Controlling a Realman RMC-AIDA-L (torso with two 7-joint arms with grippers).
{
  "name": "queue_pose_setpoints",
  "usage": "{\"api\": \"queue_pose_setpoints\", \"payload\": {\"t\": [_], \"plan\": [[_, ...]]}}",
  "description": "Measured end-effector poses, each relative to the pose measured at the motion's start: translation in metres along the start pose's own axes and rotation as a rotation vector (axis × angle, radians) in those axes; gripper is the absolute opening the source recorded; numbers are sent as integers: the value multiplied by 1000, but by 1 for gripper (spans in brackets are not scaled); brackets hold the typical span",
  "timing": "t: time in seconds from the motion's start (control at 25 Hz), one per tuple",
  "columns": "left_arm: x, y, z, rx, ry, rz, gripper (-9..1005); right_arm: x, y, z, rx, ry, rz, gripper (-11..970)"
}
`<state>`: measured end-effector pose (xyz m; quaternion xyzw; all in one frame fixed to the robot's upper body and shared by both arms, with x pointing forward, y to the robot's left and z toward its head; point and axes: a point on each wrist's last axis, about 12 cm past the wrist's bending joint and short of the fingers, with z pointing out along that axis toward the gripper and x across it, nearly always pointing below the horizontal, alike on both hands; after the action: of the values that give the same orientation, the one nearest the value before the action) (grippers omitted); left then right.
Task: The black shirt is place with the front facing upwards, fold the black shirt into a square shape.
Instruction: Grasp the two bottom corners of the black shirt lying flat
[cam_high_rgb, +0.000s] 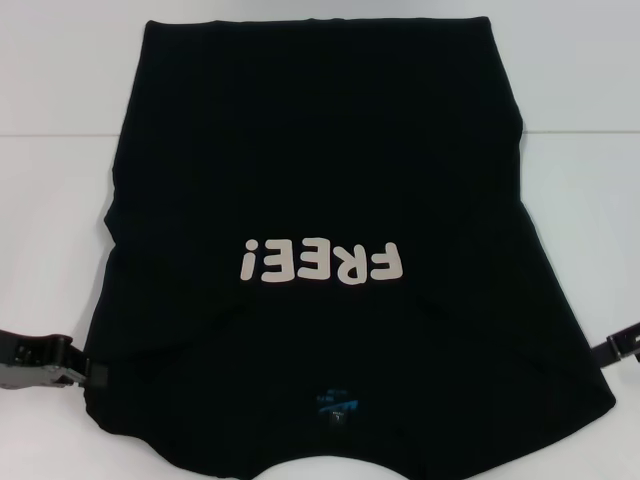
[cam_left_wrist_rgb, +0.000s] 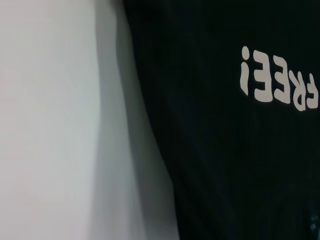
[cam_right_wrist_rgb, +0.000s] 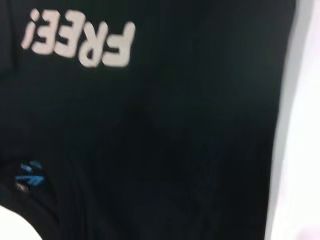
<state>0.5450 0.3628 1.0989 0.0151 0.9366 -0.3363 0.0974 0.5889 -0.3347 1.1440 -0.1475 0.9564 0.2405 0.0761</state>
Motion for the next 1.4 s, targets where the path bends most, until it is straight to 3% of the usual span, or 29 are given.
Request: {"api": "queue_pose_setpoints", "payload": {"t": [0.32, 0.6, 1.4], "plan": [[1, 1, 1, 1, 1, -3, 17, 10, -7, 18, 3, 32, 36, 787], [2, 1, 1, 2, 1, -5, 17, 10, -3, 30, 11, 53, 24, 786], [1, -1, 3, 7, 3, -1, 19, 5, 5, 40, 28, 68, -5, 787]]}}
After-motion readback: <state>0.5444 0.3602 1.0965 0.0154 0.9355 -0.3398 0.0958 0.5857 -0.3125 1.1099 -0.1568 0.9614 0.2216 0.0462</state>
